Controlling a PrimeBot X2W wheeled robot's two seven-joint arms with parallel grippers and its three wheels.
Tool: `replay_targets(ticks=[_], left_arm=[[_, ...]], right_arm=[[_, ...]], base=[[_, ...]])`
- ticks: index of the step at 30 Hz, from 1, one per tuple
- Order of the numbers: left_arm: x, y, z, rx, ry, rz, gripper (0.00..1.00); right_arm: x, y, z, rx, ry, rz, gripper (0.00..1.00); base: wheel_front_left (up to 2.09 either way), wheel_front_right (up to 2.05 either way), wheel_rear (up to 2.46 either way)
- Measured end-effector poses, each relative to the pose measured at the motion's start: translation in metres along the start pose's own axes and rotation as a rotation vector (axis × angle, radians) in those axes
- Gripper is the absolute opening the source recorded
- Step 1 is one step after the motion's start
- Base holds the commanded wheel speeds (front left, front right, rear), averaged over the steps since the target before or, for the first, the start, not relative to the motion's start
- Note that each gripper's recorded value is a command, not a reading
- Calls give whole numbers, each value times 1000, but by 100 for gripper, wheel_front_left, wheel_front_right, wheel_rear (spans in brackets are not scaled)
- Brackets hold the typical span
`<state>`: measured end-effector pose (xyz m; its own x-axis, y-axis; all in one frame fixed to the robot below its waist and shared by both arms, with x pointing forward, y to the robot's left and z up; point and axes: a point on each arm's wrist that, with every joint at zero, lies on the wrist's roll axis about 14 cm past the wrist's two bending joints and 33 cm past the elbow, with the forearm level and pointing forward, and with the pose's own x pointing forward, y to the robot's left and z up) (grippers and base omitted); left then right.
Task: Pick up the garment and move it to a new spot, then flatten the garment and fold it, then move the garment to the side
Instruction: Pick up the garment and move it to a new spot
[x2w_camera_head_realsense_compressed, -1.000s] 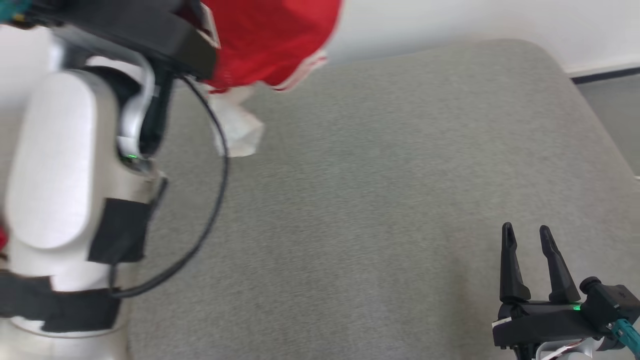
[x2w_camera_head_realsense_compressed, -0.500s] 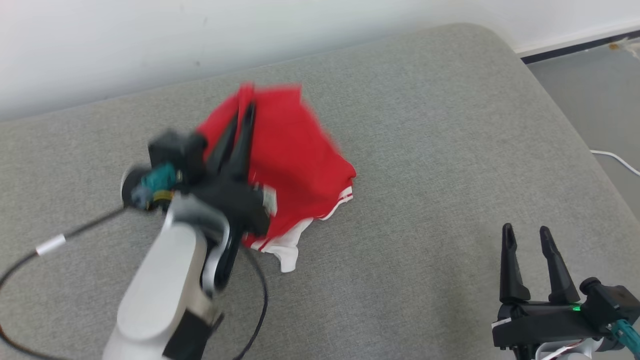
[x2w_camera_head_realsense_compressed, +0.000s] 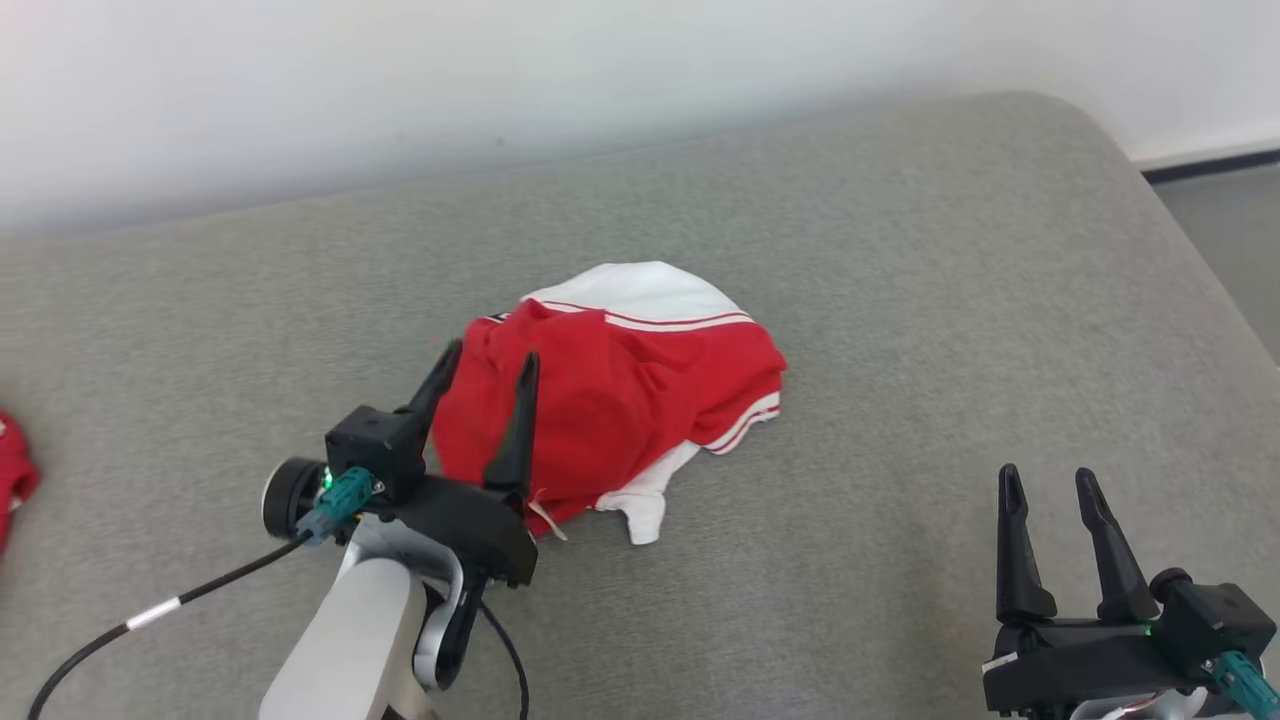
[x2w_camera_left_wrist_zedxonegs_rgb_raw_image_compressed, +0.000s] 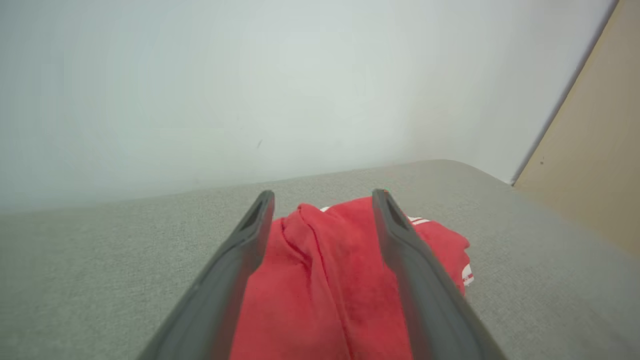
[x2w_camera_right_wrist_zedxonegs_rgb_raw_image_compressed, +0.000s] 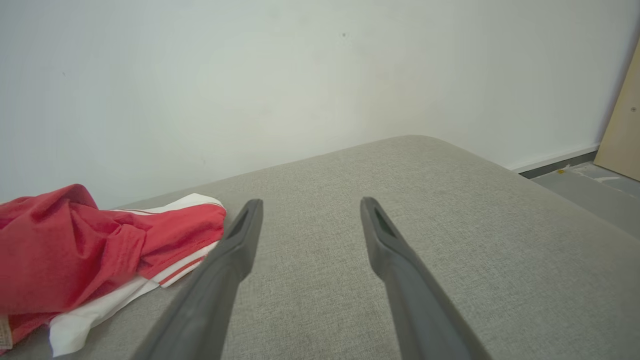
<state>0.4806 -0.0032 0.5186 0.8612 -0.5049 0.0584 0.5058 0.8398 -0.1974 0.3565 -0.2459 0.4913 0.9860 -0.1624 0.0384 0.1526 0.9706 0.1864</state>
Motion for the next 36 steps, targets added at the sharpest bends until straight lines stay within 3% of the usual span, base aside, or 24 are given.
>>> replay_targets(ticks=[6,14,26,36], left_arm=[[-20,23,46,70,-131,65,100],[-79,69,72,161,-194,211,100],[-161,104,77,173,-229,404,100],[-193,108,56,133,-199,479,100]], right_arm=[[5,21,0,7,-6,63,100],[7,46,8,13,-34,140,100],[6,69,15,18,-54,209,100],[7,80,9,21,-36,241,100]], base=[[0,0,0],[0,0,0],[0,0,0],[0,0,0]])
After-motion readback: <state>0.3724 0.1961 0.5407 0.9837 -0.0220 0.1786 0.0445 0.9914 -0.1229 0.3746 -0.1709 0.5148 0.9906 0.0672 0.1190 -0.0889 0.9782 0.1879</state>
